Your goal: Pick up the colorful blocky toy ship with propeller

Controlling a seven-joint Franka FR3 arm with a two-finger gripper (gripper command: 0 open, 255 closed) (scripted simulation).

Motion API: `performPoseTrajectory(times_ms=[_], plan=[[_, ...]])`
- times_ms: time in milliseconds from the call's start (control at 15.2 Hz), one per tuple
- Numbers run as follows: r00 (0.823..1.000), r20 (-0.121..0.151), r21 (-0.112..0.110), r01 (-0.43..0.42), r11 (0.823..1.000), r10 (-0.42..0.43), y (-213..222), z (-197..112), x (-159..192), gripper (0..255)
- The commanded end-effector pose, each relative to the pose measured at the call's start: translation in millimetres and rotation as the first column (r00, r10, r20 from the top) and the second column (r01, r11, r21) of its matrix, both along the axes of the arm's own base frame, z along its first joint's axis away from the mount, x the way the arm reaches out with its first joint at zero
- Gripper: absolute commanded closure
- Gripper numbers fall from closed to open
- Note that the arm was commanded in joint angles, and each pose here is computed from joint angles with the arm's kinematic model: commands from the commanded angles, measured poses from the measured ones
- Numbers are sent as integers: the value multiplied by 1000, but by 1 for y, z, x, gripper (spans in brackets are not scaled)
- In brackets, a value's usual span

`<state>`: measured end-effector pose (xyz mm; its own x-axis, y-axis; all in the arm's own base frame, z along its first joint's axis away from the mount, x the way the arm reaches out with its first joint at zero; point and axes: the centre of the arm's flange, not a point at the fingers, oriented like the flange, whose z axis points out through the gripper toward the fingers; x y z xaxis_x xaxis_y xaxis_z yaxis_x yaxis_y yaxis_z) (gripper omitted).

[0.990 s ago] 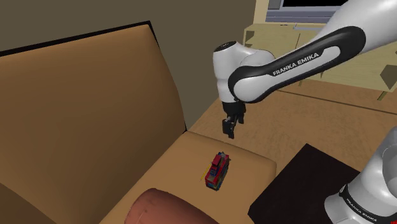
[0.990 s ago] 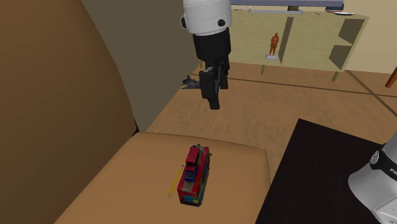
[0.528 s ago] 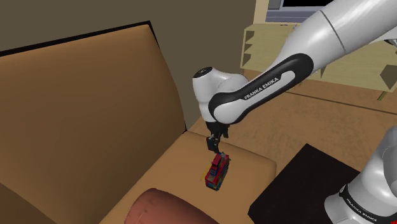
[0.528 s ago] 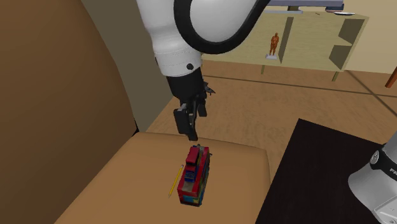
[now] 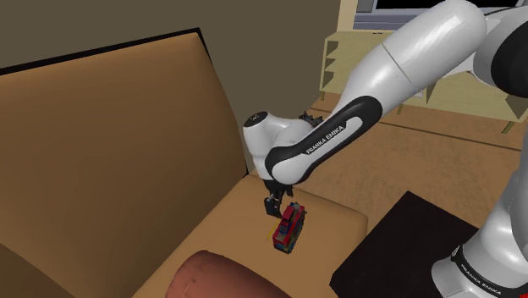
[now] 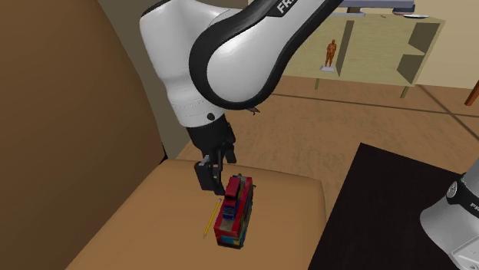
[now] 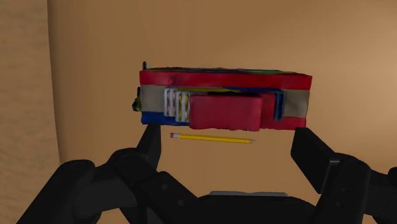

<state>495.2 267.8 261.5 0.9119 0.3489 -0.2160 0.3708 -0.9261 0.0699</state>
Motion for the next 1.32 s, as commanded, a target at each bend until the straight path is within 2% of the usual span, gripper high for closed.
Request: performPoseTrajectory(times_ms=[0, 198, 264, 858, 1254], plan=[[1000, 0, 0, 0, 1000, 0, 0, -12, 0, 0], [1000, 0, 0, 0, 1000, 0, 0, -20, 0, 0], [1000, 0, 0, 0, 1000, 0, 0, -21, 0, 255], [1000, 0, 0, 0, 1000, 0, 0, -20, 0, 255], [1000, 0, 0, 0, 1000, 0, 0, 12, 0, 255]])
